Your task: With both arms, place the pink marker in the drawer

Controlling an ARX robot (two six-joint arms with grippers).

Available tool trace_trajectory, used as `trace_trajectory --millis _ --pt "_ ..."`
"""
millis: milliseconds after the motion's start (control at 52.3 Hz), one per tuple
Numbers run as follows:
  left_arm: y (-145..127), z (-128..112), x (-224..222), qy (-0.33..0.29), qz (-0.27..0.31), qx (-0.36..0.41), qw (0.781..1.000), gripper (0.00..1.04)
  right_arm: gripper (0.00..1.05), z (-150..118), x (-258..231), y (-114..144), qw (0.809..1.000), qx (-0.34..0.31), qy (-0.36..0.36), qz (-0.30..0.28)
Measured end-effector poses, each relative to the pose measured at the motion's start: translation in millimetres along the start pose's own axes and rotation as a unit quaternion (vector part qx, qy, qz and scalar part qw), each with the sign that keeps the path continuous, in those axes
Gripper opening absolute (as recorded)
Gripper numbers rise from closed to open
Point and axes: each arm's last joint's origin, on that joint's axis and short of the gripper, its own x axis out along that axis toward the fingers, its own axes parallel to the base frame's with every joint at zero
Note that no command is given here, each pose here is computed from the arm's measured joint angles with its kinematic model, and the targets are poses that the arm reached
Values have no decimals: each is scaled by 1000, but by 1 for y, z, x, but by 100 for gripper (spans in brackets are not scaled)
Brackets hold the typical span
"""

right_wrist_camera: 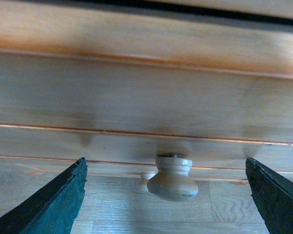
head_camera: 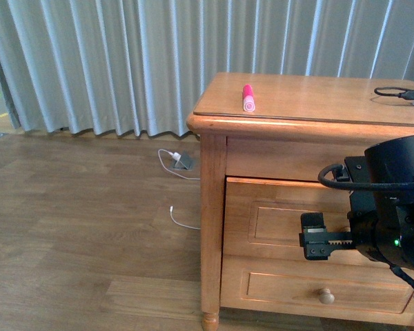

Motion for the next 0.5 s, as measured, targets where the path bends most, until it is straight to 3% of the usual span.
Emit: trace_trajectory --millis 382,497 --pt "0 0 0 0 0 0 1000 99 96 1 8 -14 1000 22 12 -6" --pt "0 0 0 0 0 0 1000 99 81 1 11 -16 1000 26 13 -2"
